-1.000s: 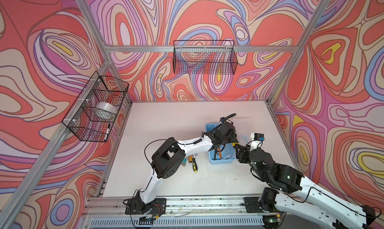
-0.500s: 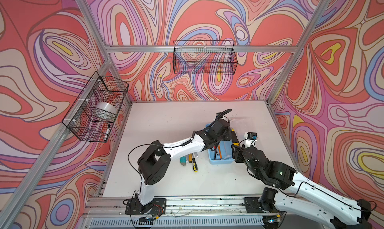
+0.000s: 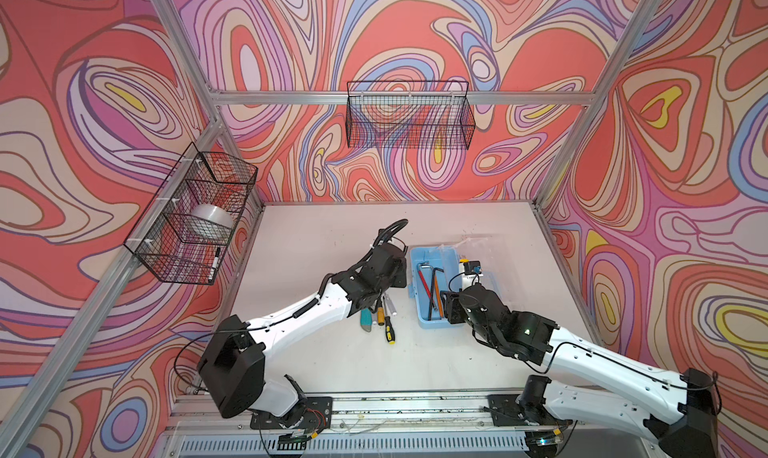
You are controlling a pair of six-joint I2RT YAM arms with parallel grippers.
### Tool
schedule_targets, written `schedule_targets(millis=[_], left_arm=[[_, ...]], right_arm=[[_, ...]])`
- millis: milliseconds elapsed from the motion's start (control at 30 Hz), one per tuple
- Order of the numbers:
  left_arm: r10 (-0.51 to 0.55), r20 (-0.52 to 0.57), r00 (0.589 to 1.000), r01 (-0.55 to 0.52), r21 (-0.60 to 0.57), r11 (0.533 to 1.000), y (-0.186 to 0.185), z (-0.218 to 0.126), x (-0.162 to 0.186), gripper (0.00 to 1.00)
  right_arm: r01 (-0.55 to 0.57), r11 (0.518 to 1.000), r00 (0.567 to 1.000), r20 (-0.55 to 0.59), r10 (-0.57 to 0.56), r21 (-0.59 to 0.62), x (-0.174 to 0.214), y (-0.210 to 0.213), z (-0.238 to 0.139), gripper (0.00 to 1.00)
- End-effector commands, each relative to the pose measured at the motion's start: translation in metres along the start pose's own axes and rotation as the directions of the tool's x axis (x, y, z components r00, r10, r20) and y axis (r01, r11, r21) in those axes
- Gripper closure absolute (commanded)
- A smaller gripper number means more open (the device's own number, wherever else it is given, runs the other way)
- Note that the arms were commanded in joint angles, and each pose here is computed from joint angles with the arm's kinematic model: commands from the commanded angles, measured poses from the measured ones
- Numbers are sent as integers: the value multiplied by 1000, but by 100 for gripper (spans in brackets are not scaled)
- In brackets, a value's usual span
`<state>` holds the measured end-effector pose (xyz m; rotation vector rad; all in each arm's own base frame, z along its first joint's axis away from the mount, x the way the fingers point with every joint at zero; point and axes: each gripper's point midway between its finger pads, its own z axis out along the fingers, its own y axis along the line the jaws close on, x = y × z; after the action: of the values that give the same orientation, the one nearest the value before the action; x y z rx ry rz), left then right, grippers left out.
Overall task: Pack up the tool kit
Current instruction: 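Lower the utility knife into the box's far compartment and release, then move the left gripper back and close it on the teal utility knife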
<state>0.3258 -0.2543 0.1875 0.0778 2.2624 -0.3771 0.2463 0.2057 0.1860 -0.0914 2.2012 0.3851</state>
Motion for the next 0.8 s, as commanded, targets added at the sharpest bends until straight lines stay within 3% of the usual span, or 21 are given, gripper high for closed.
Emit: schedule_targets(millis=[0,100,267,567,767], left_arm=[[66,-23,998,-69,-174,982,47,-18,15,51],[65,-46,997,-74,-241,968,75,-22,29,51],[17,-127,992,-49,-253,966,103,-10,52,48],[30,-273,962,-84,-188,979,97,34,93,45],[8,-328,945,-80,-205,975,102,50,114,46]], right_arm=[[-13,994,999,-31,10,-111,2,33,13,41],[-16,990,998,-66,6,-142,15,46,29,41],[-14,987,995,-100,-2,-161,26,59,45,38],[-16,989,993,-116,-2,-149,32,58,51,38],[-25,990,992,-127,7,-139,38,54,53,38]])
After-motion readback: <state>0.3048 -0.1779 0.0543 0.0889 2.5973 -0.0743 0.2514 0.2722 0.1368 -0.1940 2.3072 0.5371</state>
